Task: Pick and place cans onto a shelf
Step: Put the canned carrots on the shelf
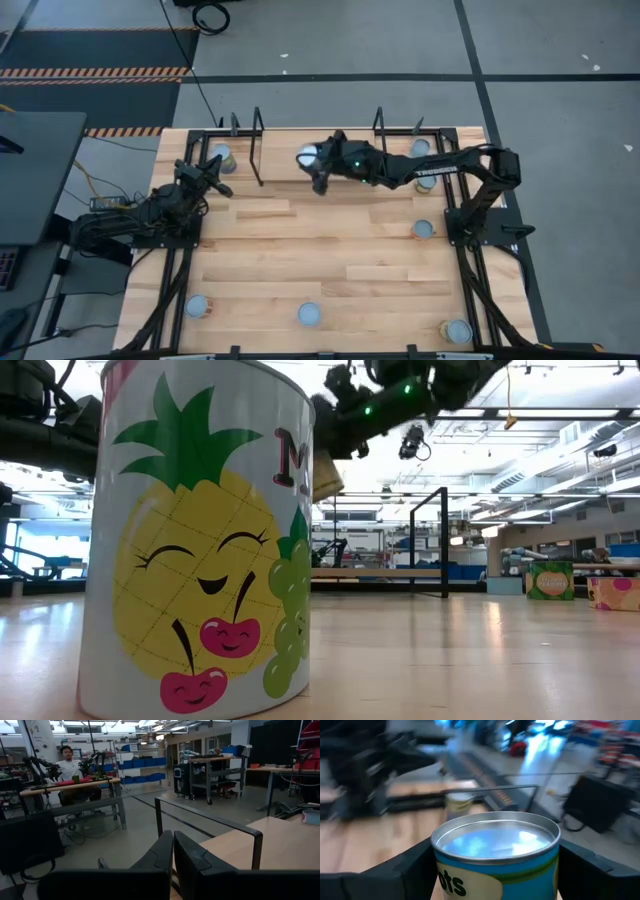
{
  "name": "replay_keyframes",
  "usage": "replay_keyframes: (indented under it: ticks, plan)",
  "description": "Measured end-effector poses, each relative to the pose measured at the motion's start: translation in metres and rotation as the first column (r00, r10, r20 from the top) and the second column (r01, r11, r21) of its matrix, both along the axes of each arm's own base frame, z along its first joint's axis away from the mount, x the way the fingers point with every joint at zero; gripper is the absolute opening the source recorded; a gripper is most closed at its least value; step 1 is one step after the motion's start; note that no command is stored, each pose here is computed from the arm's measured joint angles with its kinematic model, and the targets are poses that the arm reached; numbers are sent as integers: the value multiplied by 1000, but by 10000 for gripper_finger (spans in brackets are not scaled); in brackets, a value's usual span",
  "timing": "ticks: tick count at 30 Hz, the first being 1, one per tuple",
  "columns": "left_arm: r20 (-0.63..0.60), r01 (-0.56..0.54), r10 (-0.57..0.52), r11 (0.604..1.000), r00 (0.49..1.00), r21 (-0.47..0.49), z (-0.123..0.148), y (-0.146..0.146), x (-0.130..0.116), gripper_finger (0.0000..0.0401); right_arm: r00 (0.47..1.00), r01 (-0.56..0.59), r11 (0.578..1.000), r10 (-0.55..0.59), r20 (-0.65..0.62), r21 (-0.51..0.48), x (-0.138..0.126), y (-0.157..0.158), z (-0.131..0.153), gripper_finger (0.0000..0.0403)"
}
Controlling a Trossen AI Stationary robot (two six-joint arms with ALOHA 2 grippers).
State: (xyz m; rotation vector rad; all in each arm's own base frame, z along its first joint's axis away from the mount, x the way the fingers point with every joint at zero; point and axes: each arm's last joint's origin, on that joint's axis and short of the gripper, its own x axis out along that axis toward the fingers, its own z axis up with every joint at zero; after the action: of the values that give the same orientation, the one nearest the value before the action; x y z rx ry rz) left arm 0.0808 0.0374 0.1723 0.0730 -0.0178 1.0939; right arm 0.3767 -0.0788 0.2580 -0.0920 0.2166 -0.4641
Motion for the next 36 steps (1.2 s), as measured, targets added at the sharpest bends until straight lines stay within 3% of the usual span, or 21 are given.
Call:
replay_keyframes:
  ticks: [3,8,17,23,36]
  plan:
    - [1,0,0,1000,1000,0,0,0,0,23,988,118,992,-121,99,38,2,-3,-26,328]
    - [0,0,0,1000,1000,0,0,0,0,23,945,204,972,-227,236,118,-7,-4,-64,328]
    - [0,0,0,1000,1000,0,0,0,0,23,965,196,975,-211,159,102,-6,-6,-108,331]
    - [1,0,0,1000,1000,0,0,0,0,23,954,219,973,-230,190,77,-7,-17,-110,336]
    - [1,0,0,1000,1000,0,0,0,0,23,951,248,966,-257,173,73,-11,-34,-111,392]
